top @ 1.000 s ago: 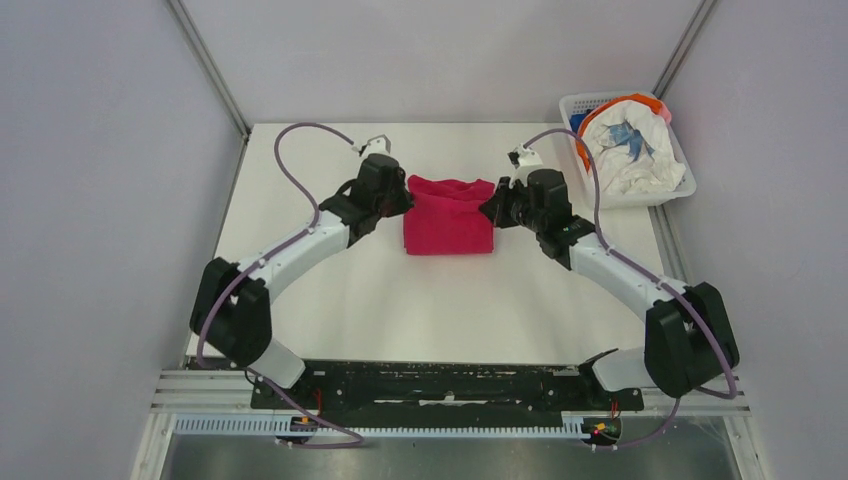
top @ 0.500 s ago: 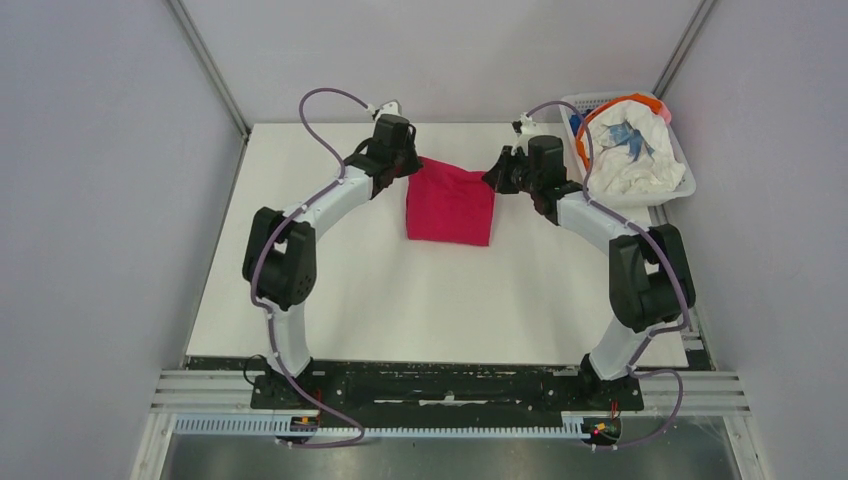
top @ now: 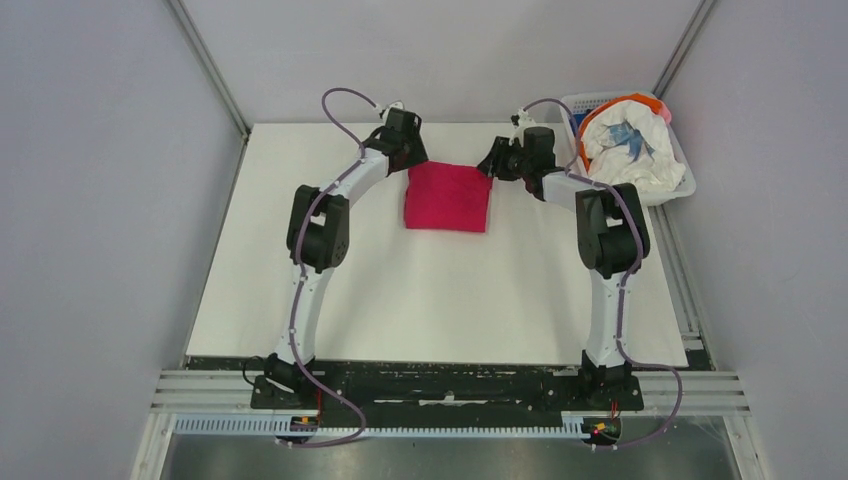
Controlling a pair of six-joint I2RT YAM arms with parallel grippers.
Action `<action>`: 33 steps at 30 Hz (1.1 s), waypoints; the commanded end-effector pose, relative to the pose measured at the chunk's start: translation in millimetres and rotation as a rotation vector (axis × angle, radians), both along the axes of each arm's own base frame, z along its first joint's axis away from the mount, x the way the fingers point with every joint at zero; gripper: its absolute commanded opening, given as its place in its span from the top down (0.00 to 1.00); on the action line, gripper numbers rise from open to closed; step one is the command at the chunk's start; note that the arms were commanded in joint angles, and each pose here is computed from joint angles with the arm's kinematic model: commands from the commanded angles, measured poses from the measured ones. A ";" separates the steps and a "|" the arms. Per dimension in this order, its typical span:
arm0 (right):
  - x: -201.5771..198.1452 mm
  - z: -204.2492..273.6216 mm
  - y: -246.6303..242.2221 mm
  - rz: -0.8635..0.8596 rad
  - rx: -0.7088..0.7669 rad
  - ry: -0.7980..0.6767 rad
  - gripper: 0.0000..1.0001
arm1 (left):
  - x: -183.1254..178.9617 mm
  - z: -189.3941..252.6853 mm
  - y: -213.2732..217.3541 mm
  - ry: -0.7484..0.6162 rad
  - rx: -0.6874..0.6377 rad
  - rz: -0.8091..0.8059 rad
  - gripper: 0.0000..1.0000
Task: Fold and stack the t-shirts
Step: Fold the long partially folded tshirt into a neat square, then put the neatly folded tshirt into the corner of the board with the left arm
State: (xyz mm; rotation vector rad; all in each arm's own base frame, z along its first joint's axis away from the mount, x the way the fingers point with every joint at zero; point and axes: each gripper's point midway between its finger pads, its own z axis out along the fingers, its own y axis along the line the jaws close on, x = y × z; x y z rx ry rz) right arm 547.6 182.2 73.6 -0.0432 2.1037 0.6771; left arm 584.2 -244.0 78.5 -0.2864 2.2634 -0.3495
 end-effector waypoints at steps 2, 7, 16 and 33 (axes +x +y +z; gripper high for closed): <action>40.4 64.9 10.9 0.116 0.005 -0.160 0.28 | 15.2 44.7 6.2 -0.033 -0.061 -0.023 0.01; 7.6 96.0 2.4 0.130 -0.040 -0.182 0.02 | -4.9 85.5 2.0 -0.071 -0.105 -0.086 0.00; -76.8 98.9 37.9 0.295 0.108 -0.156 0.02 | -40.8 38.8 2.9 0.087 -0.098 -0.132 0.00; -171.6 104.6 -19.8 0.134 -0.056 -0.217 0.02 | -72.1 -55.0 -3.1 0.315 -0.041 -0.186 0.33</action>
